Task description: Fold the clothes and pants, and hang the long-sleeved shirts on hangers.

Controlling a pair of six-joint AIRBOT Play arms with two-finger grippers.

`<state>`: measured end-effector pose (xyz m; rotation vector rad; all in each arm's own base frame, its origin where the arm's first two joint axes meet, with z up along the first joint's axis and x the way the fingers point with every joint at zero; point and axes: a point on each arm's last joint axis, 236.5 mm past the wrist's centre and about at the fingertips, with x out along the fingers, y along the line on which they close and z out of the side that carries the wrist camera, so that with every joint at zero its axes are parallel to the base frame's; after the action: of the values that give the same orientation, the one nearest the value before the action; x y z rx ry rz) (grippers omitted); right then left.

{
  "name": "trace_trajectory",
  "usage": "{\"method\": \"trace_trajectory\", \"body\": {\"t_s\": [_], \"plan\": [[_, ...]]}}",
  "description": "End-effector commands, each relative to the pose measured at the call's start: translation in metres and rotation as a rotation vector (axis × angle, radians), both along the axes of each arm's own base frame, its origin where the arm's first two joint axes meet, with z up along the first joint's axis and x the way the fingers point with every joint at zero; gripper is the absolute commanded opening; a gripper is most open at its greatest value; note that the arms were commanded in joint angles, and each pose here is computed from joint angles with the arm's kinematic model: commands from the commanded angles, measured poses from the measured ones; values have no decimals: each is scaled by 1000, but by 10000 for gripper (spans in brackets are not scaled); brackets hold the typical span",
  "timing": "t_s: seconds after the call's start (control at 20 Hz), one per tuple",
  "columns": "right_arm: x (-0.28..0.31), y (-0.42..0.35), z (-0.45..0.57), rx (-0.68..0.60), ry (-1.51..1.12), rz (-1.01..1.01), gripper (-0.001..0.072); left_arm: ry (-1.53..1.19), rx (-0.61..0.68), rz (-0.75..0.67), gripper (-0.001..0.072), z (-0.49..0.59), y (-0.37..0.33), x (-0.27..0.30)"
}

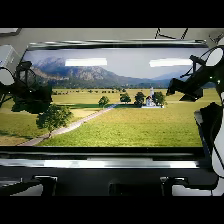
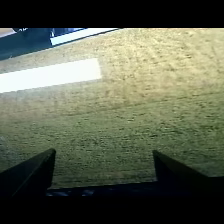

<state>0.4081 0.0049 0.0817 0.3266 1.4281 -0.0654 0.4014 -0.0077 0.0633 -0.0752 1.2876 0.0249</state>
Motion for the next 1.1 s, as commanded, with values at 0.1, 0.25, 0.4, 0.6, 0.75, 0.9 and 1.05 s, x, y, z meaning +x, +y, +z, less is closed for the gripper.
{"method": "trace_trajectory", "body": {"t_s": [0.1, 0.25, 0.4, 0.6, 0.75, 0.9, 1.05], "plan": [[0, 1, 0, 0, -2, 1, 697, 1, 0, -1, 706, 0, 0, 0], [0, 1, 0, 0, -2, 1, 697, 1, 0, -1, 706, 0, 0, 0], [0, 1, 0, 0, -2, 1, 697, 1, 0, -1, 706, 0, 0, 0], [6, 0, 1, -1, -25, -4, 697, 1, 0, -1, 706, 0, 0, 0], [40, -3, 9, -7, -172, -27, 697, -44, -1, 0, 706, 1, -1, 11], [53, -4, 14, -11, -230, -36, 697, -135, -29, 3, 706, 3, -7, 36], [81, -11, 26, -48, -363, -18, 677, -255, -104, 25, 706, 4, -21, 73]]}}
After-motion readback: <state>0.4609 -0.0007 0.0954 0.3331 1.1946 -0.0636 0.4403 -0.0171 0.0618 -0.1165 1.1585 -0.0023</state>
